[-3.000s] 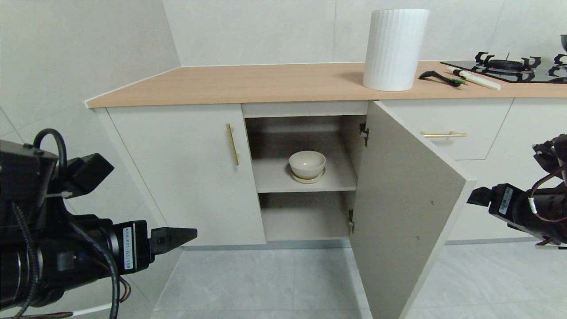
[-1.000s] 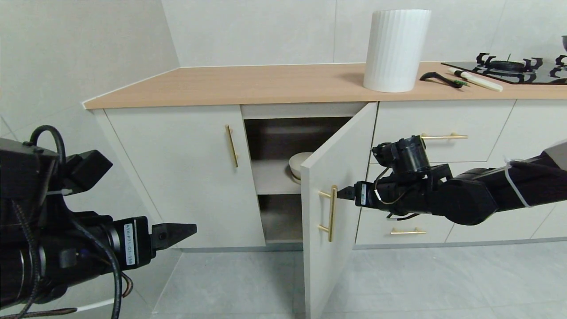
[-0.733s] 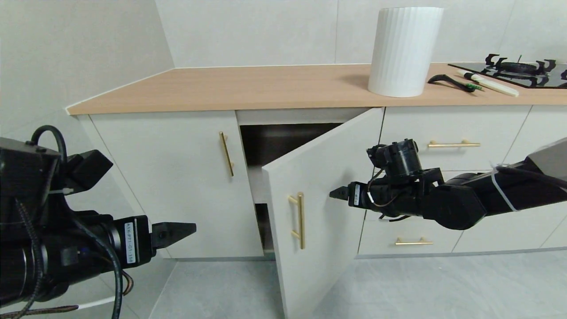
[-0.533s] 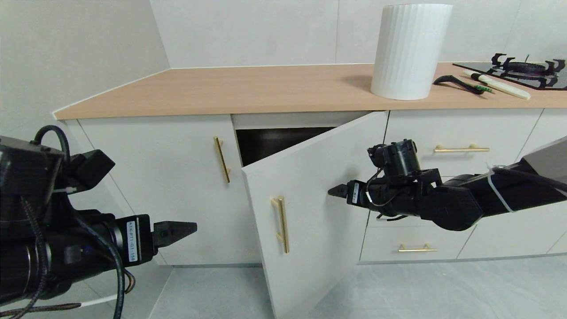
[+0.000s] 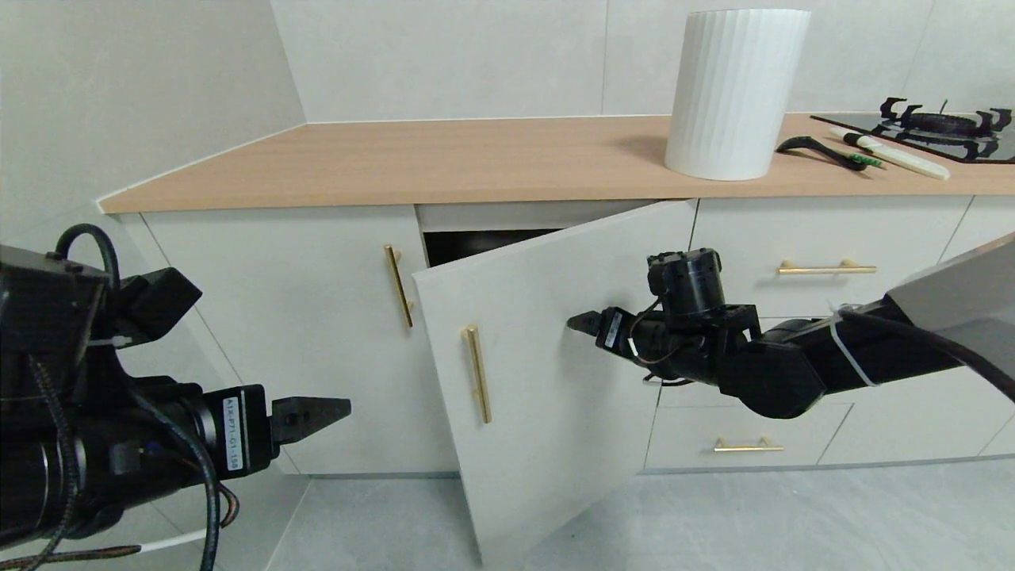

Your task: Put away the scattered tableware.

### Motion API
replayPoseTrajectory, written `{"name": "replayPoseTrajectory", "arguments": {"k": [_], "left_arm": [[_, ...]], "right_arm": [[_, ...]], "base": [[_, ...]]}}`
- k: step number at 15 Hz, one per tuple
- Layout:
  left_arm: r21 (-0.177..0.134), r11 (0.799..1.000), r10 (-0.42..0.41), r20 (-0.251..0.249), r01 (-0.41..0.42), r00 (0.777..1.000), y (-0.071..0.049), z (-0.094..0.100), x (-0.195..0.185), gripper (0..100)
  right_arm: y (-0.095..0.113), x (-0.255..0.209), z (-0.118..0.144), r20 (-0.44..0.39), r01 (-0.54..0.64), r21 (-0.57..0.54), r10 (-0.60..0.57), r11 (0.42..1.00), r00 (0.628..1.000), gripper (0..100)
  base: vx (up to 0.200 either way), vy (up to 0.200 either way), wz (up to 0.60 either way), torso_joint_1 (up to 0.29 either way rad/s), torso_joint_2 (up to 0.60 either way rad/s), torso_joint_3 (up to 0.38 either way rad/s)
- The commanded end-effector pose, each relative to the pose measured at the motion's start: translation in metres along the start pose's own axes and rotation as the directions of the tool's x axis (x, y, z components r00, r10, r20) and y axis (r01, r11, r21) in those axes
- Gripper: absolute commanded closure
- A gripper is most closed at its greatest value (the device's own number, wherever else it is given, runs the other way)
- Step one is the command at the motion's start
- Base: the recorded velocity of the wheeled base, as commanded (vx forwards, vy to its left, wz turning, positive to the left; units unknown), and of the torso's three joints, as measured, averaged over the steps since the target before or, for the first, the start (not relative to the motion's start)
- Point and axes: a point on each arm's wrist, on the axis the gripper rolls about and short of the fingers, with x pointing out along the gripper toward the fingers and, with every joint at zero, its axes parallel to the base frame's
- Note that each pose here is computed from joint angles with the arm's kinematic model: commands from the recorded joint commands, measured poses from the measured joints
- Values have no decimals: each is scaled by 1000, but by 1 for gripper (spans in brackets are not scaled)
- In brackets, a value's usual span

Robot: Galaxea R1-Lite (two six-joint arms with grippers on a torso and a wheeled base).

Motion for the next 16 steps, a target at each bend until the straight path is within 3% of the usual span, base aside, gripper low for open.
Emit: {"name": "replayPoseTrajectory", "arguments": {"k": [1, 12, 16], "left_arm": [[0, 1000, 0, 0, 0, 1000, 0, 0, 0, 0], [-2, 1000, 0, 0, 0, 1000, 0, 0, 0, 0], [-2, 1000, -1, 1, 1, 1000, 0, 0, 0, 0]], "right_arm": [[0, 22, 0, 49, 36, 41, -38, 999, 998, 0], [-21, 66, 22, 236, 152, 178, -193, 972, 953, 0], [-23, 71, 22, 251, 165, 183, -208, 969, 945, 0]], "base": [[0, 0, 0, 0, 0, 0], [0, 0, 0, 0, 0, 0], [0, 0, 0, 0, 0, 0]]}}
